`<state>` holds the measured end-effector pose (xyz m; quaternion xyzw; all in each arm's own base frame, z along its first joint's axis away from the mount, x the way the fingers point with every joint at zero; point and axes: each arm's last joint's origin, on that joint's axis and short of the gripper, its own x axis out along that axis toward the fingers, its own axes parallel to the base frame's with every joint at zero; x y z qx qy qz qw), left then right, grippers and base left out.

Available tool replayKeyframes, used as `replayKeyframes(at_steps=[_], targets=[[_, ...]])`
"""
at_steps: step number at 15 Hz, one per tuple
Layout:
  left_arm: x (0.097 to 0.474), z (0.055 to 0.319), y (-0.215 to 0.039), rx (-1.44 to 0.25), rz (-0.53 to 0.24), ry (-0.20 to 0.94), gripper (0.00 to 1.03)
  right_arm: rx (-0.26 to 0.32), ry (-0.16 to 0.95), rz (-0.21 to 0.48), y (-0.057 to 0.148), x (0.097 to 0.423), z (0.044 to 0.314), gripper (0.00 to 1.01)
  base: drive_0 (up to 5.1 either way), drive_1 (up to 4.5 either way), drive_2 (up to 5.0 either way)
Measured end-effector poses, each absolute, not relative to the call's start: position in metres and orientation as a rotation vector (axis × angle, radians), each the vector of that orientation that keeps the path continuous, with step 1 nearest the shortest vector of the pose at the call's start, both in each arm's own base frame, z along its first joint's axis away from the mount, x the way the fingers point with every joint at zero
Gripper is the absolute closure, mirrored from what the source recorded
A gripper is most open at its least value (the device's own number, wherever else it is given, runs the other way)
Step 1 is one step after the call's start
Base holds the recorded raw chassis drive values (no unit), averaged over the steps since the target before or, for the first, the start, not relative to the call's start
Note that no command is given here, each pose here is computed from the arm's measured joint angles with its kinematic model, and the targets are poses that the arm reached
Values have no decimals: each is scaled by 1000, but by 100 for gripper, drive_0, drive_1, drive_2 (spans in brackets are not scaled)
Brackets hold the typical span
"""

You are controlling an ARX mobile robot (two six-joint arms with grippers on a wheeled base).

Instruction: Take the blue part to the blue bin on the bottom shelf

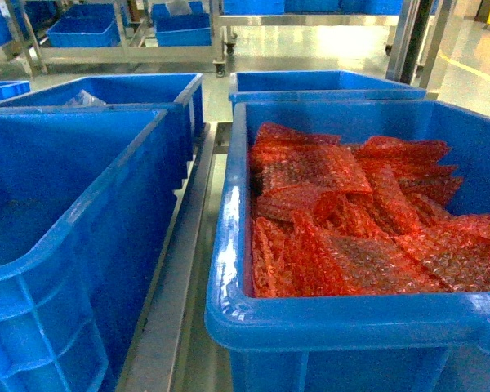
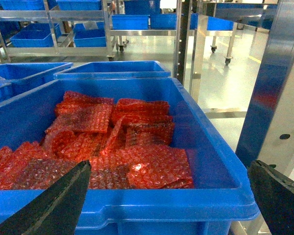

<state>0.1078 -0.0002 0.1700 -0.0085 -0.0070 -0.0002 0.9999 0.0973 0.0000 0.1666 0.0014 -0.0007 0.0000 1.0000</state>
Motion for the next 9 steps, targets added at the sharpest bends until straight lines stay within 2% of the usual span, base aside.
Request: replayKeyframes(at_steps=[1,3,6,7,9], targets=[[102,164,0,-17,-2,41,101,3,-1,0,0,97,167,3,0,0,0],[98,169,0,-16,-3,-18,101,3,-2,0,0,97,167,3,0,0,0],[98,167,0,-14,-2,-1,101,2,-2,0,0,97,167,3,0,0,0],[98,166,0,-15,-3,4,98,3,-1,0,0,97,167,3,0,0,0],[98,166,0,-14,-2,3,69,3,-1,0,0,97,167,3,0,0,0]])
